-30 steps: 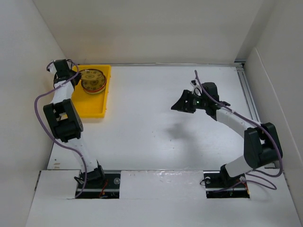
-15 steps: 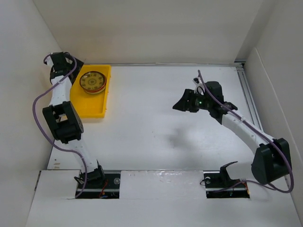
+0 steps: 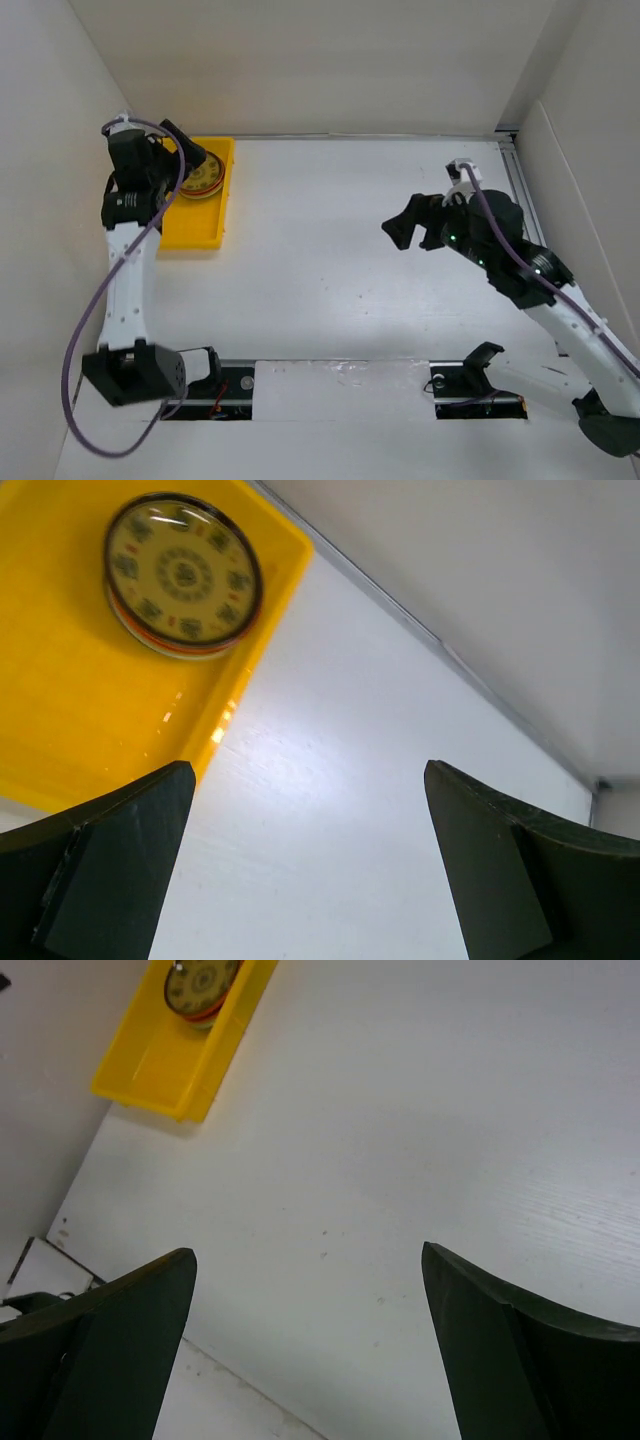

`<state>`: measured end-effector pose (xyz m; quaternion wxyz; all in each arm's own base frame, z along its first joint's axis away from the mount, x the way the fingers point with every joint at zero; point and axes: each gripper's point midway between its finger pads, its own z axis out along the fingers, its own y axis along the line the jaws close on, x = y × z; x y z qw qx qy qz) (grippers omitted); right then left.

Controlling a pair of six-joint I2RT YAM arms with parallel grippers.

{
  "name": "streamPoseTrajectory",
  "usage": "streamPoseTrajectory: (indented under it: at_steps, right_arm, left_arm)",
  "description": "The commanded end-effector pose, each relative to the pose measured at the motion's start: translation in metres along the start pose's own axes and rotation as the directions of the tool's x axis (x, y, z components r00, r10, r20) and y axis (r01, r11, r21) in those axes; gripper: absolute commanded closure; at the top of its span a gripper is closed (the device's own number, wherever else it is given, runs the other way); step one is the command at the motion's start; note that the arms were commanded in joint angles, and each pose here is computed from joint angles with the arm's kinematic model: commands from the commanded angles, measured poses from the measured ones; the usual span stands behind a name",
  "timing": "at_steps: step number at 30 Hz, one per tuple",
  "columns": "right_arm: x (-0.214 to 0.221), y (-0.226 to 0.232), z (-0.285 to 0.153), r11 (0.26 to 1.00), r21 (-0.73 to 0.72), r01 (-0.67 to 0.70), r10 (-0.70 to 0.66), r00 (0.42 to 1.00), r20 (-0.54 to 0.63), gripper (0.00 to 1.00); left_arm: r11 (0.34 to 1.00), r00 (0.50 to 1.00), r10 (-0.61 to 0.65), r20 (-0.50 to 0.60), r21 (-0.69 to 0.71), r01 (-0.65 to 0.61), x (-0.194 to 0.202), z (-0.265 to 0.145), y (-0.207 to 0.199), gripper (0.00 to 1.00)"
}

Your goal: Place the plates into the plastic bin on the countertop

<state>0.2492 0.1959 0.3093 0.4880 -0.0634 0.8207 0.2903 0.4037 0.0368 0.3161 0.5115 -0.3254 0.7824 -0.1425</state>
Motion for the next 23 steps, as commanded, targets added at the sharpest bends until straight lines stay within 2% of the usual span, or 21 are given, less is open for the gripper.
streamPoseTrajectory:
  at_steps: [1, 2, 3, 5, 6, 8, 9, 13, 19, 23]
  right_arm:
    - [-0.034, -0.018, -0.049, 0.985, 0.171, 0.021, -0.044, 0.991, 0.13, 0.0]
    - [-0.036, -0.017, -0.061, 0.983, 0.178, 0.035, -0.059, 0.99, 0.129, 0.0]
    - [-0.04, -0.019, -0.073, 0.982, 0.186, 0.04, -0.069, 0.987, 0.149, 0.0]
    - [-0.044, -0.026, -0.09, 0.974, 0.22, 0.047, -0.083, 0.984, 0.16, 0.0]
    - [-0.042, -0.03, -0.095, 0.971, 0.234, 0.046, -0.085, 0.983, 0.161, 0.0]
    - [-0.044, -0.036, -0.113, 0.963, 0.263, 0.055, -0.104, 0.979, 0.176, 0.0]
    - [-0.043, -0.039, -0.116, 0.959, 0.275, 0.067, -0.118, 0.978, 0.172, 0.0]
    - [-0.042, -0.047, -0.134, 0.951, 0.299, 0.082, -0.139, 0.975, 0.174, 0.0]
    - [-0.036, -0.049, -0.147, 0.961, 0.267, 0.065, -0.129, 0.965, 0.228, 0.0]
    - [-0.033, -0.049, -0.148, 0.963, 0.259, 0.068, -0.128, 0.966, 0.225, 0.0]
  left_arm:
    - [0.977, 0.989, 0.139, 0.054, 0.157, -0.146, 0.011, -0.066, -0.026, 0.0]
    - [0.973, 0.987, 0.158, 0.03, 0.164, -0.161, 0.028, -0.071, -0.016, 0.0]
    - [0.965, 0.983, 0.165, 0.086, 0.193, -0.179, 0.026, -0.1, -0.018, 0.0]
    - [0.966, 0.982, 0.164, 0.091, 0.185, -0.178, 0.045, -0.113, -0.001, 0.0]
    - [0.961, 0.98, 0.14, 0.143, 0.218, -0.169, 0.046, -0.139, 0.0, 0.0]
    - [0.965, 0.988, 0.089, 0.122, 0.237, -0.116, 0.072, -0.147, 0.014, 0.0]
    - [0.949, 0.982, 0.075, 0.175, 0.288, -0.124, 0.074, -0.17, 0.012, 0.0]
    - [0.94, 0.978, 0.062, 0.2, 0.318, -0.125, 0.097, -0.196, 0.027, 0.0]
    - [0.948, 0.967, 0.058, 0.249, 0.289, -0.132, 0.092, -0.209, 0.035, 0.0]
    - [0.948, 0.98, 0.082, 0.179, 0.29, -0.133, 0.1, -0.195, 0.032, 0.0]
